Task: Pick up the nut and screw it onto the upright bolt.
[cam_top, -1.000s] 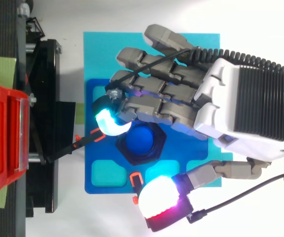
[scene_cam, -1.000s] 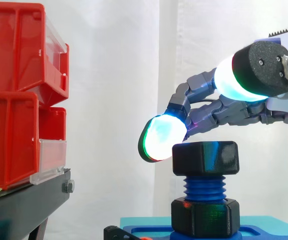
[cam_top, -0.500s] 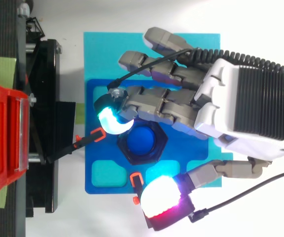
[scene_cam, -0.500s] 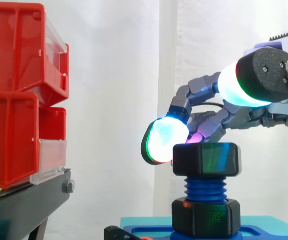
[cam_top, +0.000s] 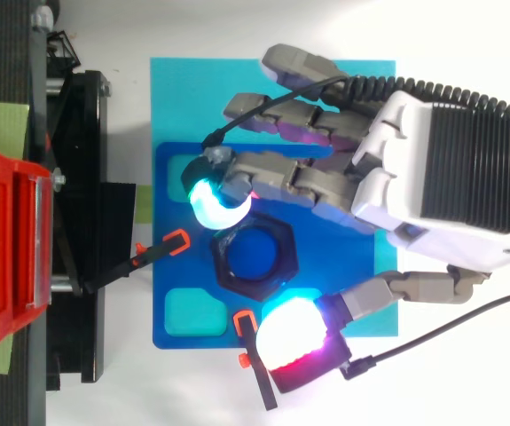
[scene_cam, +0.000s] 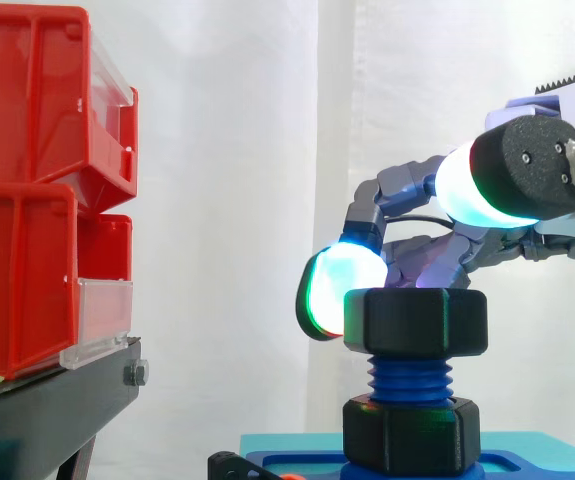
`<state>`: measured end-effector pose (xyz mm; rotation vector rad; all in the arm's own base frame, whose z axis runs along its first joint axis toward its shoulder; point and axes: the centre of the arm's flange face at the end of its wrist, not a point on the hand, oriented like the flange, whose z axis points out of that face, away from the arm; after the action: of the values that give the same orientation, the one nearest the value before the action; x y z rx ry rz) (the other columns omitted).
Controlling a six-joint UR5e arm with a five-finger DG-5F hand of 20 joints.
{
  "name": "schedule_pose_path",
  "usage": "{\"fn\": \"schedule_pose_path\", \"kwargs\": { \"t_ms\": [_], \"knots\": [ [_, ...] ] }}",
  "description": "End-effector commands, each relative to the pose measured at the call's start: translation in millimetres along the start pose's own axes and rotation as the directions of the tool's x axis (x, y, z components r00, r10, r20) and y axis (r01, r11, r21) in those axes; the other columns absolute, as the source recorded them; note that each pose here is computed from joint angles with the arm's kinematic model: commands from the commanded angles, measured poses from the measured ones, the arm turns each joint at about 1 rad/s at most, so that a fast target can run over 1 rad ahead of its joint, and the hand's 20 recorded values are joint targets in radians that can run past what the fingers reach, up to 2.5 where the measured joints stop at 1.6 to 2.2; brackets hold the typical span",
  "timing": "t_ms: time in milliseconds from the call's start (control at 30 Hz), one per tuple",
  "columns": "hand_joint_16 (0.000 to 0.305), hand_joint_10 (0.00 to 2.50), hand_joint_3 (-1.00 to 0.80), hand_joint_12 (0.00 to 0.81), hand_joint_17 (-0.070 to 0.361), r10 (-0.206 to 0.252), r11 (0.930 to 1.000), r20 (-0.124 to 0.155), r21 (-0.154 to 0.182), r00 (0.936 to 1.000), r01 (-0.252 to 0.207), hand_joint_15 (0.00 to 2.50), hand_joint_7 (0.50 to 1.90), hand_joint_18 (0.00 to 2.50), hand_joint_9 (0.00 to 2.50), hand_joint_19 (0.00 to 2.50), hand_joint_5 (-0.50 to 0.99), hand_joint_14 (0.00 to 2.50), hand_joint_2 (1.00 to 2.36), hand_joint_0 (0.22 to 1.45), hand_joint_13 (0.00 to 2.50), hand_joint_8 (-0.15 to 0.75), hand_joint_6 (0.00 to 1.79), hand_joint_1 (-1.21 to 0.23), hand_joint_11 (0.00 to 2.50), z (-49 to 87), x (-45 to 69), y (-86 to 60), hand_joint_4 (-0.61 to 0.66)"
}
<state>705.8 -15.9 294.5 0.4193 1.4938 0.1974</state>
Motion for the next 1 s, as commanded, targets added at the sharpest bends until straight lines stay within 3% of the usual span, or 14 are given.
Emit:
{"fn": "schedule_pose_path", "kwargs": {
  "t_ms": [0,400,567,767,867,967],
  "knots": [
    [0.044,0.00,-0.50,0.352,0.099,-0.002,1.0000,-0.003,0.008,1.0000,0.002,0.00,1.28,0.09,0.98,0.00,0.03,0.00,1.00,0.42,0.46,0.280,0.50,-0.26,0.00,0.0,-1.4,-4.3,0.17],
    [0.039,0.00,-0.50,0.333,0.089,-0.006,0.9998,-0.007,0.019,1.0000,0.006,0.00,1.34,0.28,1.17,0.01,0.06,0.00,1.00,0.43,0.62,0.254,0.50,-0.26,0.00,-0.4,-4.1,-10.7,0.10],
    [0.034,0.00,-0.50,0.282,0.077,-0.004,0.9998,-0.006,0.019,1.0000,0.004,0.00,1.36,0.47,1.43,0.07,0.10,0.00,1.00,0.43,0.77,0.139,0.50,-0.27,0.00,-0.6,-5.1,-10.3,0.06],
    [0.029,0.00,-0.50,0.247,0.064,-0.004,0.9997,-0.004,0.023,1.0000,0.004,0.00,1.39,0.66,1.58,0.14,0.11,0.00,1.00,0.44,0.90,0.120,0.50,-0.29,0.00,-0.4,-9.1,-12.2,0.04],
    [0.028,0.00,-0.50,0.234,0.062,-0.007,0.9996,-0.011,0.028,0.9999,0.007,0.00,1.40,0.76,1.67,0.20,0.12,0.00,1.00,0.44,0.97,0.112,0.50,-0.30,0.00,0.1,-12.2,-13.0,0.04],
    [0.027,0.00,-0.50,0.217,0.061,-0.016,0.9992,-0.038,0.035,0.9991,0.018,0.00,1.42,0.87,1.74,0.24,0.12,0.00,1.00,0.44,1.03,0.115,0.50,-0.30,0.01,-0.3,-18.5,-13.4,0.04]
  ]
}}
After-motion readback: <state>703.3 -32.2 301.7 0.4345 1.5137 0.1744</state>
